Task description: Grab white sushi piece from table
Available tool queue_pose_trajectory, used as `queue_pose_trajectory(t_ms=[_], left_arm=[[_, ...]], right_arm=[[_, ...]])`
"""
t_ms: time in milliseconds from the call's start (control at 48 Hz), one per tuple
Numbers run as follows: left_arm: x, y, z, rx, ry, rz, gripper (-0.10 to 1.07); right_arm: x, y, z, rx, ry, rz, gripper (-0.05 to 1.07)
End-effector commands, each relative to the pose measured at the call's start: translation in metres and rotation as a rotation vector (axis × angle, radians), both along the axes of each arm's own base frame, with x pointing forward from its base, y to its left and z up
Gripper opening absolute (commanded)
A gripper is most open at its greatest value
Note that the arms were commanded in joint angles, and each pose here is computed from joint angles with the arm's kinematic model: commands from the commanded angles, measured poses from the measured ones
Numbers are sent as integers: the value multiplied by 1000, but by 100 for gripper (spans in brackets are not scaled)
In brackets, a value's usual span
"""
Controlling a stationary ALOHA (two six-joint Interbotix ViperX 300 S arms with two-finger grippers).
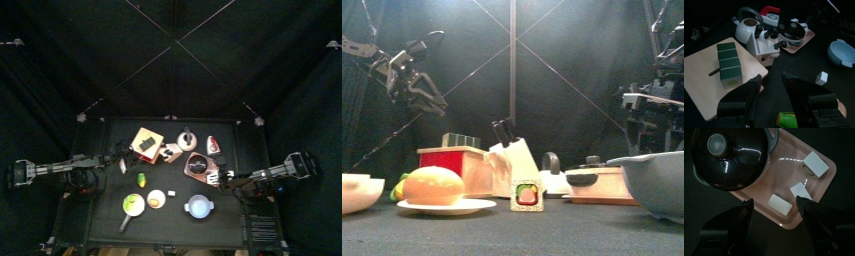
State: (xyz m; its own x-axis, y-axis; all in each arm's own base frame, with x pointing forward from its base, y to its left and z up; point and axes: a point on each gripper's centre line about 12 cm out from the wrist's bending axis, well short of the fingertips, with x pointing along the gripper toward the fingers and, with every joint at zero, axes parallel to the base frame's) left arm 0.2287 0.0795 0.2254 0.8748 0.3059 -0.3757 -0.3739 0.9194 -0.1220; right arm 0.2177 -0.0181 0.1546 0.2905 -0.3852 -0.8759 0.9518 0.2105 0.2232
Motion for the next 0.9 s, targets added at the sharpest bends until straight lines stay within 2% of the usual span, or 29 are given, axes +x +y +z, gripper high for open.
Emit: queue_pose_trajectory(t_ms=[0, 271, 417, 521, 688, 875], left_arm=[[2, 1, 5, 6, -16, 2, 79], [2, 1, 5, 7, -15, 1, 79], [2, 1, 5, 7, -15, 1, 79], [2, 1, 5, 7, -15, 3, 79], [2, 2, 5, 6, -14, 3, 79], [2, 1, 5, 6, -14, 3, 79]], right_arm=[[9, 3, 8, 7, -37, 14, 98], [37, 17, 24, 14, -96, 71, 98], [69, 41, 42, -20, -177, 207, 98], [94, 50, 51, -110, -232, 334, 98], [124, 59, 52, -159, -278, 457, 98], [150, 70, 39, -202, -235, 618, 98]])
